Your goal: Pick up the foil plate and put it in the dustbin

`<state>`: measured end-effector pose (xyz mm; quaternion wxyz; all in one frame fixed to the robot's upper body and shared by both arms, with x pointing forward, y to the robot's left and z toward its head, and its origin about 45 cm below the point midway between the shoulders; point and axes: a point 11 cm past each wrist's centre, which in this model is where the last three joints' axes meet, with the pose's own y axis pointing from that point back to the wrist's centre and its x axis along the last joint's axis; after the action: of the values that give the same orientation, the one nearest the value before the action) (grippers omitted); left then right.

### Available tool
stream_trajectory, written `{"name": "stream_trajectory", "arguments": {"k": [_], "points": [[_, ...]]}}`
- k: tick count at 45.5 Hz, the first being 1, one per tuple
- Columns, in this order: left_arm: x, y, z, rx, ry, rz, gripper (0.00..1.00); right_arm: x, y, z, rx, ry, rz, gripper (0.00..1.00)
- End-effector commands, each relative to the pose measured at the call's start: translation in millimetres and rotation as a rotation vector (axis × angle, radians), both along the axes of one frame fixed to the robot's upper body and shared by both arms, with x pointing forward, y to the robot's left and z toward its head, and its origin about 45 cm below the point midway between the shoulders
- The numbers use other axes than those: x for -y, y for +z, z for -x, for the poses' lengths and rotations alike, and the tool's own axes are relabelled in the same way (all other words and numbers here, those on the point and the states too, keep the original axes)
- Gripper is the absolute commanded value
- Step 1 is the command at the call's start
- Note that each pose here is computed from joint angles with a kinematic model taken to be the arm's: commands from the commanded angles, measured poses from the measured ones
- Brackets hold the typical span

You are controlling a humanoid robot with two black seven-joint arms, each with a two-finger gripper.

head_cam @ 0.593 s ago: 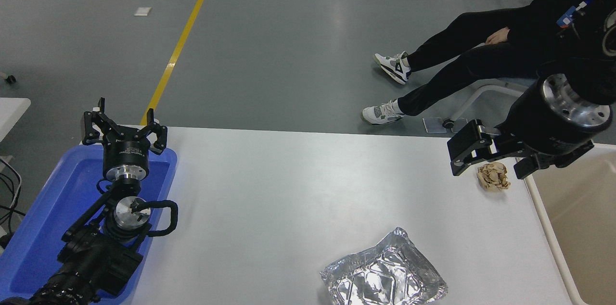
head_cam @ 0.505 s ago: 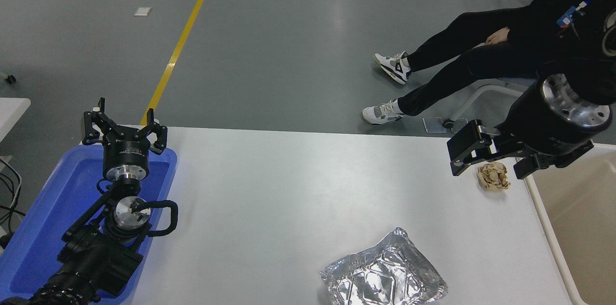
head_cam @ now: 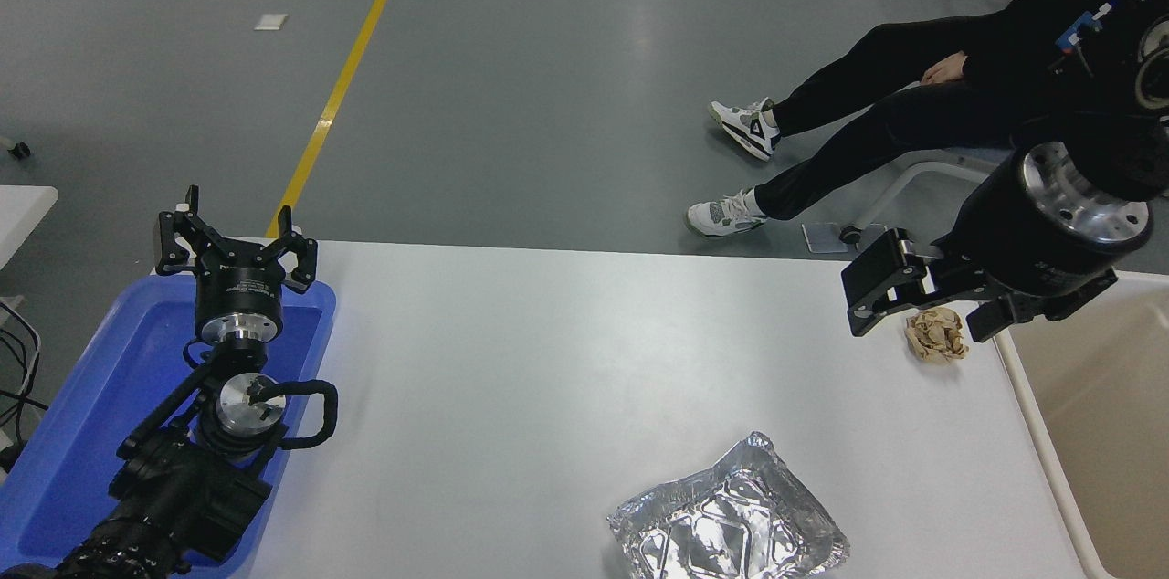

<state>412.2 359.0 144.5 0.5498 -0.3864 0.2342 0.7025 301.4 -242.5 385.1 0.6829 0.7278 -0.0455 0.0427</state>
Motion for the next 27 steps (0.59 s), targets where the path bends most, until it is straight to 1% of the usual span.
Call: {"name": "stream_trajectory", "arguments": {"k": [1, 6, 15, 22, 27], "points": [[0, 0, 0.0, 0.0, -0.001, 0.0, 0.99, -3, -11, 1, -0.024, 0.013, -0.015, 1.0], [0, 0, 0.0, 0.0, -0.001, 0.0, 0.99, -3, -19, -2, -0.005, 0.019, -0.013, 1.0], [0, 0, 0.0, 0.001, 0.0, 0.0, 0.99, -17, -36, -3, 0.001, 0.1, -0.021, 1.0], [0, 0, 0.0, 0.0, -0.001, 0.0, 0.99, -21, -60, -13, 0.061, 0.21, 0.0, 1.0], [0, 0, 0.0, 0.001, 0.0, 0.0, 0.99, -18, -82, -14, 0.083, 0.256, -0.012, 1.0]]}}
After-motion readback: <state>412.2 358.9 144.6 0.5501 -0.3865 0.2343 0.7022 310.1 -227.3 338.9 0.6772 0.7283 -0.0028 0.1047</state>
